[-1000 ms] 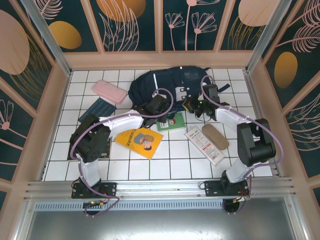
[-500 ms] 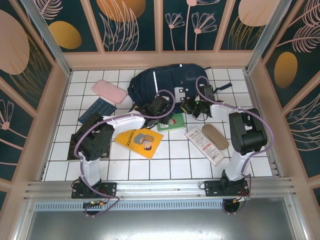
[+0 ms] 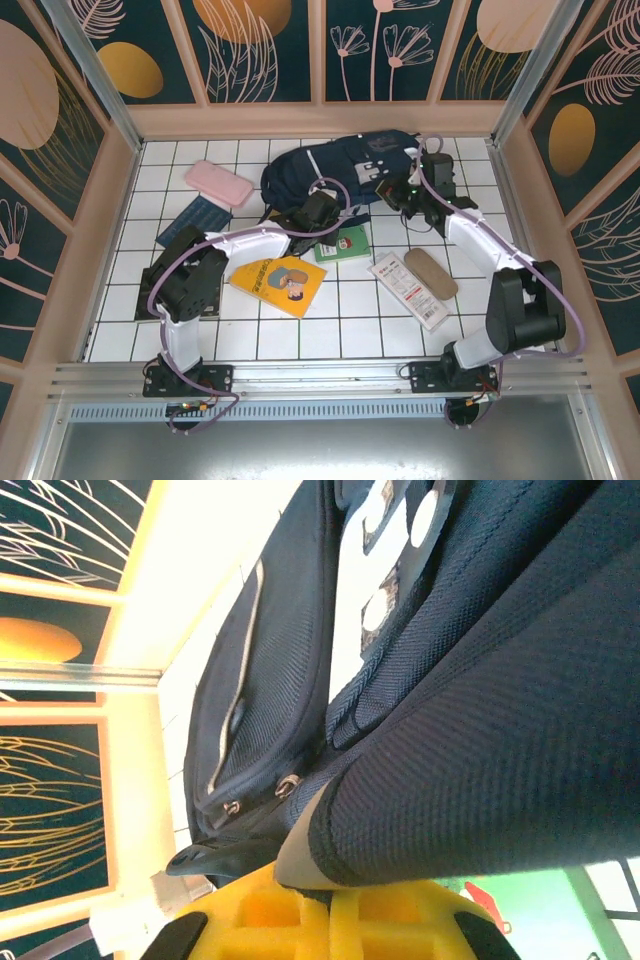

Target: Pack the student bag

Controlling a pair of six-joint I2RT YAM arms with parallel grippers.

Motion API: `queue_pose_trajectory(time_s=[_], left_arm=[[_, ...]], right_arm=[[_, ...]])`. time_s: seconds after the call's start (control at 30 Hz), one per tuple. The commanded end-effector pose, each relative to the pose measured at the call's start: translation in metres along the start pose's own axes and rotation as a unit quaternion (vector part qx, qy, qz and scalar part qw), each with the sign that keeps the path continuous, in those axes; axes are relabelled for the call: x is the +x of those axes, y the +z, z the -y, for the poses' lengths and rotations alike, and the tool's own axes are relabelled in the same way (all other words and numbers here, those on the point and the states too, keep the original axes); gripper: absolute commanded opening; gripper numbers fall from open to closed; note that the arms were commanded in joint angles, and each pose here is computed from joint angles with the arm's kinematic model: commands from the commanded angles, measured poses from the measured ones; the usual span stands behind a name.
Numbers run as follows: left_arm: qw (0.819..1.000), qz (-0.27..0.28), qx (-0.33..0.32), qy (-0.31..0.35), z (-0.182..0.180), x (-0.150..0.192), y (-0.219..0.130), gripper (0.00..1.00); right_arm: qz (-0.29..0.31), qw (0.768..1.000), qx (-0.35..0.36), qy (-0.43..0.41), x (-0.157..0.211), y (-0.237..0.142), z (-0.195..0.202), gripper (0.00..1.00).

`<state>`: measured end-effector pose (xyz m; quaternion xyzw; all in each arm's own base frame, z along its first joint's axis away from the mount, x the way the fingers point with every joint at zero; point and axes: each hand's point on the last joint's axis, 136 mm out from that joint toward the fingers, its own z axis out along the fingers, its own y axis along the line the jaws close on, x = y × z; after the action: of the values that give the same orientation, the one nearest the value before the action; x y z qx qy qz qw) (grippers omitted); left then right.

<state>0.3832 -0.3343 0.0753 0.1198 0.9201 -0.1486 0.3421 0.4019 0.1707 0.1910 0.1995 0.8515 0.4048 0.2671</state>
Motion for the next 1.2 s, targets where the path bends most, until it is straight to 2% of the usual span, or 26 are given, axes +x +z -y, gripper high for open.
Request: queue_pose_trajectory(time_s=[0.0,0.23,0.47,0.57,0.73,0.9,1.03,1.17], left_arm=[[1.0,0.012,-0.01,-0.006,-0.001,-0.013,0.015,0.14],[1.0,0.018,-0.016,-0.004,0.004,-0.036,0.049,0.13],[0.999,0.001,-0.039,-0.011,-0.01,-0.037,0.091,0.13],[0.999,0.001,-0.05,-0.012,-0.016,-0.04,0.099,0.13],[0.998,-0.001,-0.058,-0.01,-0.022,-0.04,0.1,0.13],[1.0,-0.003,-0.001,-0.015,0.0,-0.042,0.078,0.13],[0.999,0.02,0.047,-0.011,0.021,-0.045,0.053,0.14],[0.996,0.03,0.082,0.013,0.043,-0.045,0.051,0.14]], right_arm=[[-0.003,1.0,0.012,-0.013,0.002,-0.004,0.014,0.0],[0.022,0.999,0.047,-0.001,-0.028,0.006,0.061,0.0],[0.005,0.996,0.085,0.006,-0.034,0.039,0.106,0.0],[0.004,0.995,0.097,0.013,-0.037,0.051,0.12,0.0],[0.005,0.992,0.129,0.016,-0.043,0.065,0.143,0.0],[0.0,0.991,0.131,0.016,-0.042,0.069,0.146,0.0],[0.004,0.991,0.136,0.011,-0.046,0.067,0.146,0.0],[-0.002,0.992,0.122,0.016,-0.046,0.069,0.141,0.0]])
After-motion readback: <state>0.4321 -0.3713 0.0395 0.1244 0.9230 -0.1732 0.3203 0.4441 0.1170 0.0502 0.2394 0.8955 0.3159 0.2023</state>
